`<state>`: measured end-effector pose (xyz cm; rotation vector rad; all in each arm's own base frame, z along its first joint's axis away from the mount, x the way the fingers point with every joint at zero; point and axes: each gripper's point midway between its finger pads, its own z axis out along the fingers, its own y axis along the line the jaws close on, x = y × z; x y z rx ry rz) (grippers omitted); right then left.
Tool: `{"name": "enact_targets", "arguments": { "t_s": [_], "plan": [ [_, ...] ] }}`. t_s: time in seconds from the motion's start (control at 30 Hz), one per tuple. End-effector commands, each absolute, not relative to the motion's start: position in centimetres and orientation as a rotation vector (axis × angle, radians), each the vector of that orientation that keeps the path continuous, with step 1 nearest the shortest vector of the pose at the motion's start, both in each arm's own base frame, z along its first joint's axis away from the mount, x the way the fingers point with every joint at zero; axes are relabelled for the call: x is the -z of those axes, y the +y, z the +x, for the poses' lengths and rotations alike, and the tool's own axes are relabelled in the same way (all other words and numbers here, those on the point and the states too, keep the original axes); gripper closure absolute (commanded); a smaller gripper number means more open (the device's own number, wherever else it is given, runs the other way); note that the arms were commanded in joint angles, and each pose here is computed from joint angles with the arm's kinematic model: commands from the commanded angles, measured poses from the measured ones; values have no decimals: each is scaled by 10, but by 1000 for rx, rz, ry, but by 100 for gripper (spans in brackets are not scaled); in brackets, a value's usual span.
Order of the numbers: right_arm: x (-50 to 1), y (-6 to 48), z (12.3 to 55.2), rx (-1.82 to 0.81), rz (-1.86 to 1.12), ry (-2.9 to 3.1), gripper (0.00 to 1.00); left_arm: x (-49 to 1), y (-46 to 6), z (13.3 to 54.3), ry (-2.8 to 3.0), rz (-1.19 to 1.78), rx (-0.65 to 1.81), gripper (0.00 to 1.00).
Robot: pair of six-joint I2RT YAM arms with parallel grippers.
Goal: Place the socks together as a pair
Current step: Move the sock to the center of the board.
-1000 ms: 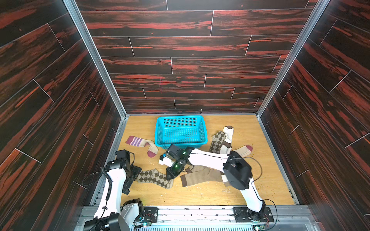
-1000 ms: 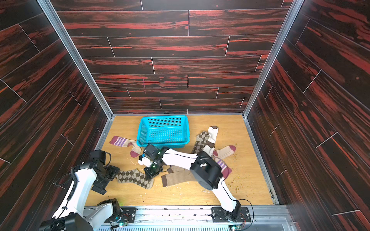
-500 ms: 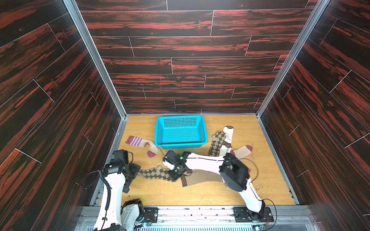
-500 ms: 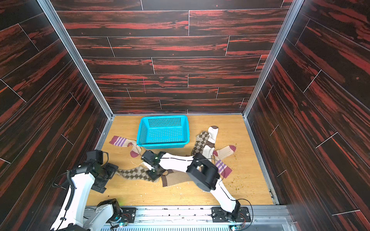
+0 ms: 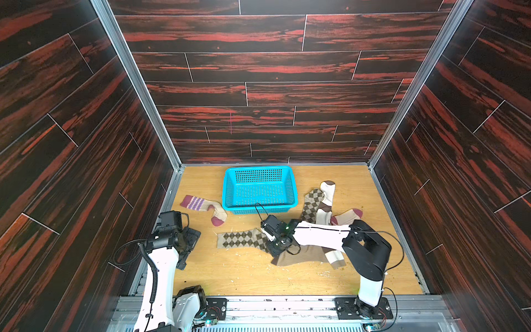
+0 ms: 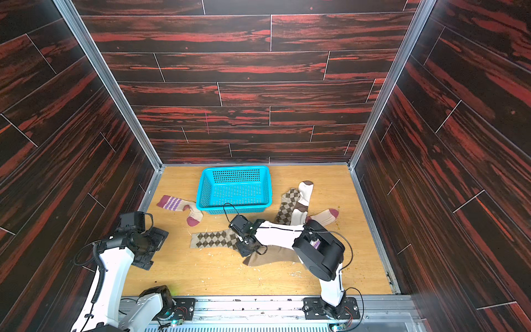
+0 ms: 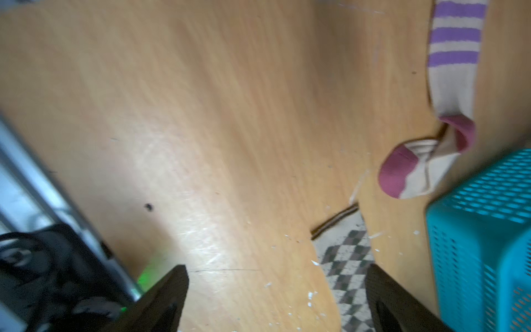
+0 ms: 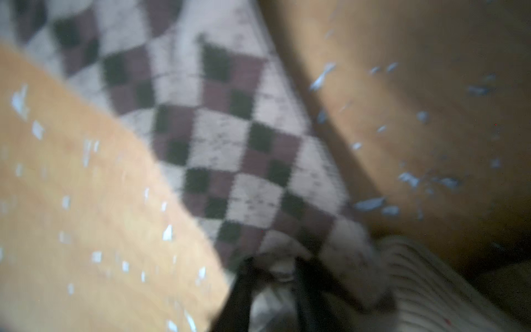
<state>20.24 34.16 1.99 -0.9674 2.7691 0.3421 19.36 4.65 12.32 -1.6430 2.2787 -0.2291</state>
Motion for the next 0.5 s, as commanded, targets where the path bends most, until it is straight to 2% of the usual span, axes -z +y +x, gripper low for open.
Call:
{"name": "enact_targets", "arguments": {
  "t_s": [0.0,0.13,0.27,0.37,0.47],
  "plan": [
    [-48,340,181,-520,-990,2810,59,-134,37,202,2242,-1584,347,3],
    [-97,333,184,-683,-924,2758,51,-155,43,202,2197,-1482,318,3],
    [-129,294,213,-696,-719,2773,49,-180,37,215,2157,-1361,352,3],
    [-136,243,253,-624,-473,2828,49,-212,24,232,2143,-1159,321,3],
    [-117,197,285,-484,-301,2923,49,-242,9,245,2157,-952,245,3]
  ]
}}
